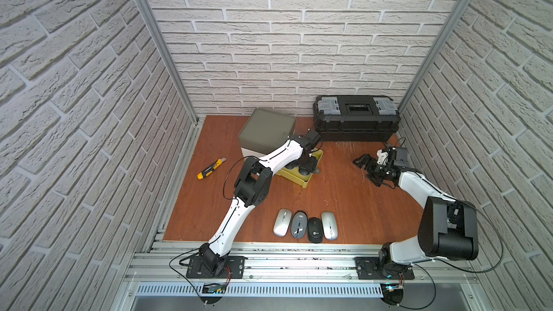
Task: Take the mice out of the drawer
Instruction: Pick up the mouse from the drawer.
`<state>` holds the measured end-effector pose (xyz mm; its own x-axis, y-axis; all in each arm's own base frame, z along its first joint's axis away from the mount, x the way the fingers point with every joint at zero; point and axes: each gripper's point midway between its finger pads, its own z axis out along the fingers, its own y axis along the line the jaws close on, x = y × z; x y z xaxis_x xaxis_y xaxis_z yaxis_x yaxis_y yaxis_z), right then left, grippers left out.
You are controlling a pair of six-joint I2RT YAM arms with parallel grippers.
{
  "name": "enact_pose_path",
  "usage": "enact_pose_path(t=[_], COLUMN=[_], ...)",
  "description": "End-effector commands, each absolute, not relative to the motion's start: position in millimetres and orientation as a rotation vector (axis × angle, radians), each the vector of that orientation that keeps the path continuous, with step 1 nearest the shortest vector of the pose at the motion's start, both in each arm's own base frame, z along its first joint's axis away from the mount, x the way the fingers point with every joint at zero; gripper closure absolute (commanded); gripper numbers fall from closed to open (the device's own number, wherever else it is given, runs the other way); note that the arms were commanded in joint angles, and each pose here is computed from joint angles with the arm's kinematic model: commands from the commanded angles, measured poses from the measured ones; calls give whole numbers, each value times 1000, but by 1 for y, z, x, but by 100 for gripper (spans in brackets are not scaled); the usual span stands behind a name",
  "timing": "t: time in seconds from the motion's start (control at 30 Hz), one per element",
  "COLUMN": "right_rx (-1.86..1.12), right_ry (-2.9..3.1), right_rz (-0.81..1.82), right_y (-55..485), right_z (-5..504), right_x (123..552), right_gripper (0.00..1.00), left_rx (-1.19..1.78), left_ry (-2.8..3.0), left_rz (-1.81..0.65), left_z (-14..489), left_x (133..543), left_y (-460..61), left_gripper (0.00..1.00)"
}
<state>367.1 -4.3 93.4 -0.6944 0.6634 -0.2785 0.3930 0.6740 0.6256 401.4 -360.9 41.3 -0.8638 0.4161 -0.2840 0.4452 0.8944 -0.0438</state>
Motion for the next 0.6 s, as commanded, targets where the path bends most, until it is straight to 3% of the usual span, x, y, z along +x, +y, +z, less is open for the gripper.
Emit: enact_pose_path(t=[0.0, 0.27, 0.37, 0.5, 0.57], right_rx=[810, 810, 813, 815, 817], right_ry=[2389, 2390, 2392, 2392, 2394], right_rz=[747, 738, 739, 742, 743], right_y=[-3, -4, -4, -3, -3], right_z=[88, 89, 87, 86, 85], right_x=[368, 368, 368, 368, 368], right_gripper=[0, 0, 0, 0, 0], left_rx=[653, 672, 674, 701, 716], left_ry=[2842, 2865, 2850, 2813, 2781], left_rz=[-38, -58, -63, -106, -126], left_z=[20, 7, 8, 20, 32], left_x=[392, 388, 390, 392, 394], left_y=[-346, -351, -352, -360, -365], left_gripper=[23, 26, 34, 52, 53])
